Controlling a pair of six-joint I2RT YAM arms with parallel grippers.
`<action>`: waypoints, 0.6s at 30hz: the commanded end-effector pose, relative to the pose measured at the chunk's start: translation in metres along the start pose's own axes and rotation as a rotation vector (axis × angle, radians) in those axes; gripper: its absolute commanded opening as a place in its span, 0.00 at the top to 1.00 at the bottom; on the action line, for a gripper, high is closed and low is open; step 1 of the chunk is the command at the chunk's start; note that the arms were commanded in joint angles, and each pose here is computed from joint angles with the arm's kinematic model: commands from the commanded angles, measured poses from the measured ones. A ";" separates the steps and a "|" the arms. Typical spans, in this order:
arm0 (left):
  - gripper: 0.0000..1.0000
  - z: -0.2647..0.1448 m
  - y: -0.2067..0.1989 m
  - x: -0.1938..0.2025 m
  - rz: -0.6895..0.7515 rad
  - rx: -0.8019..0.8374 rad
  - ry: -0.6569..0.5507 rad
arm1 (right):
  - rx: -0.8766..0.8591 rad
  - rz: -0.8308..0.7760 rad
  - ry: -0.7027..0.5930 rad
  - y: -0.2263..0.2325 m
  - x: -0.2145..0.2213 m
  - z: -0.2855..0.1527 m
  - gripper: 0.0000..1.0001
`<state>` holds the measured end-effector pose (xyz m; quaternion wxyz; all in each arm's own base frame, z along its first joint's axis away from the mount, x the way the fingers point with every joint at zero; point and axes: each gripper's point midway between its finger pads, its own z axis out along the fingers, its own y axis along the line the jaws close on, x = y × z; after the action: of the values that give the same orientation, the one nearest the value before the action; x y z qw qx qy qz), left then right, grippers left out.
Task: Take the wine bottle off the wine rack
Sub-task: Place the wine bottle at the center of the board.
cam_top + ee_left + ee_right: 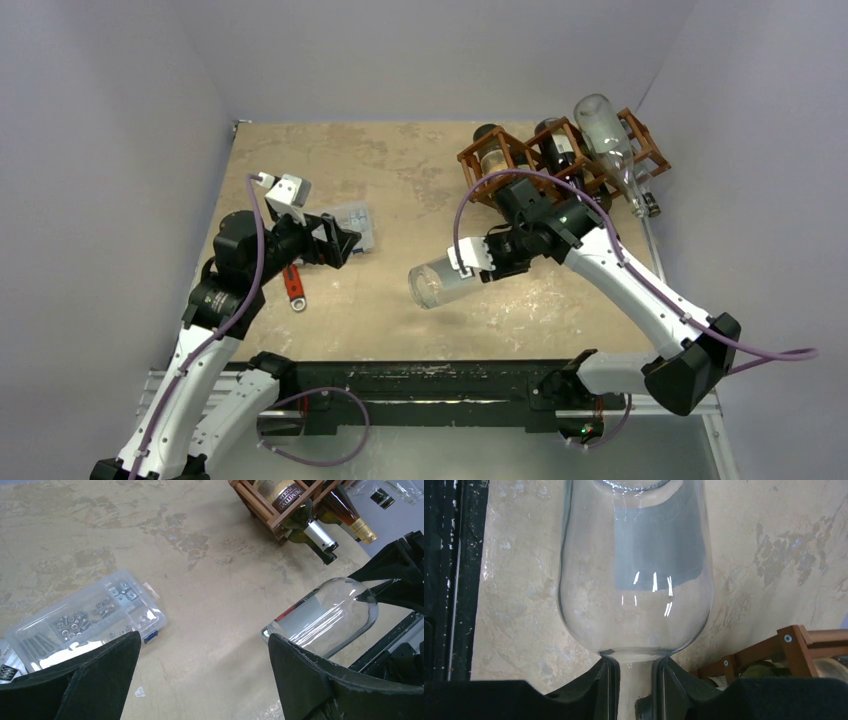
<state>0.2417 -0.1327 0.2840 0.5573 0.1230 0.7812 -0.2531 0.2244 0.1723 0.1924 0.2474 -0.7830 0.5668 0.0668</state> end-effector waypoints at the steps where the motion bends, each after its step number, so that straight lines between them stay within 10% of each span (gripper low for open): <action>1: 0.00 -0.001 0.002 -0.008 0.019 -0.007 -0.035 | 0.151 -0.137 0.016 -0.033 -0.028 -0.016 1.00; 18: 0.00 0.002 0.005 -0.005 0.020 -0.017 -0.022 | 0.224 -0.326 0.330 -0.036 -0.015 0.005 1.00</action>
<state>0.2417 -0.1326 0.2841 0.5577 0.1230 0.7810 -0.2528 0.2279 0.1766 0.1723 0.1660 -0.8483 0.4912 -0.1077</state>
